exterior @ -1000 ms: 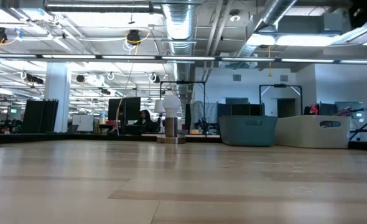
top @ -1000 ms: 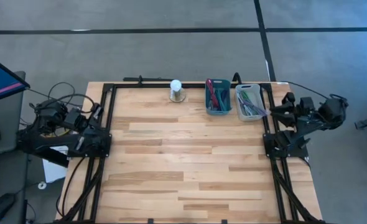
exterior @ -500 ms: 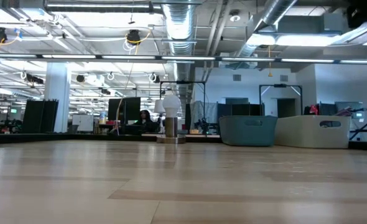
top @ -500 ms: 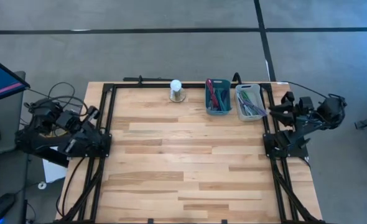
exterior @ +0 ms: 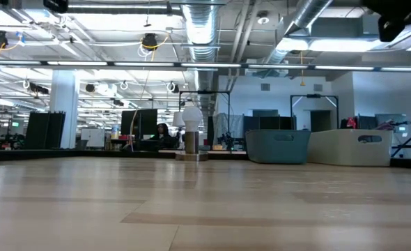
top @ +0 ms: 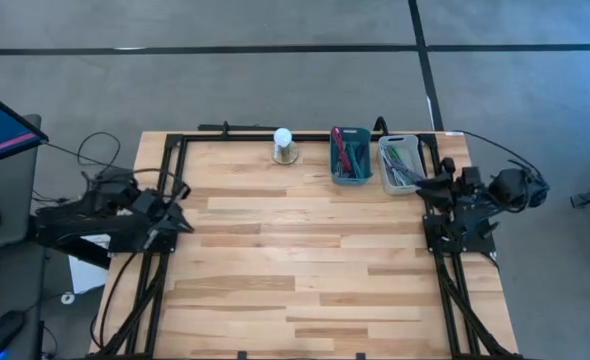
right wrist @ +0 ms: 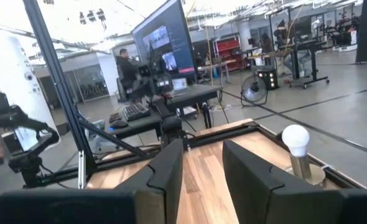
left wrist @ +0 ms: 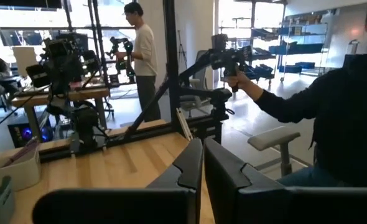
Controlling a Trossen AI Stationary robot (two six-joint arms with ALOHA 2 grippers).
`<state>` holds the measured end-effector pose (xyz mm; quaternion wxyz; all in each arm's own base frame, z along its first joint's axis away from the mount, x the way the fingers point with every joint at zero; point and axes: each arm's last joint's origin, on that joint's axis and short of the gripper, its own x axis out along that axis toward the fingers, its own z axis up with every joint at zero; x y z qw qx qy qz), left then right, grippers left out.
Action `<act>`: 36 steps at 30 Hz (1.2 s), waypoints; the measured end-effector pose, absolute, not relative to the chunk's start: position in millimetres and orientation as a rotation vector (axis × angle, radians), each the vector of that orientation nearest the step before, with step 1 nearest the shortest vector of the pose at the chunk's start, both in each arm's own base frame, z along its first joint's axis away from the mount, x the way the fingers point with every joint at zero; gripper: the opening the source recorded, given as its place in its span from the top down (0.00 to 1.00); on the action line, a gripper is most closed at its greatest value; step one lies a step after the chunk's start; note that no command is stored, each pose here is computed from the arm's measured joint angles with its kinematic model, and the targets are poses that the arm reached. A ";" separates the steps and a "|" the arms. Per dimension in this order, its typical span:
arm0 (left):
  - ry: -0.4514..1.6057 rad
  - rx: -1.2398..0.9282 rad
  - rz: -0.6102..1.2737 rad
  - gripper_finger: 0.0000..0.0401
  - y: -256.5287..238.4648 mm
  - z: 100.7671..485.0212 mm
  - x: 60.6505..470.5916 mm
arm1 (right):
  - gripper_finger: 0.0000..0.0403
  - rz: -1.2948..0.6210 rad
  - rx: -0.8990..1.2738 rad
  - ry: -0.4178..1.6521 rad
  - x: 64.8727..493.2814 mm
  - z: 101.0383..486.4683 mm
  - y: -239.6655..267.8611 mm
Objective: Pick & Place USB Port
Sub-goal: Return to Home Position
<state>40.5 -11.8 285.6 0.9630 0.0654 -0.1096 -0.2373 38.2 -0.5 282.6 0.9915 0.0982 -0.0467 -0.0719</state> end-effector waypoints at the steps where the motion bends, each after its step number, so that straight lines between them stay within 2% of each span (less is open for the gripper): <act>1: -0.227 0.136 -0.481 0.96 -11.3 281.0 44.5 | 0.73 -0.144 0.196 -0.099 39.7 281.3 0.1; 10: -0.241 0.133 -0.481 0.96 -8.0 236.7 72.8 | 0.73 -0.158 0.197 -0.117 50.8 268.1 4.2; 22: -0.276 0.118 -0.468 0.96 -5.6 191.6 89.8 | 0.73 -0.159 0.179 -0.126 65.6 245.1 10.2; 30: -0.281 0.120 -0.468 0.96 -5.6 191.0 89.9 | 0.73 -0.165 0.179 -0.125 71.6 233.4 12.5; 36: -0.278 0.119 -0.468 0.96 -5.6 190.8 90.0 | 0.73 -0.289 0.166 -0.148 78.9 216.2 12.3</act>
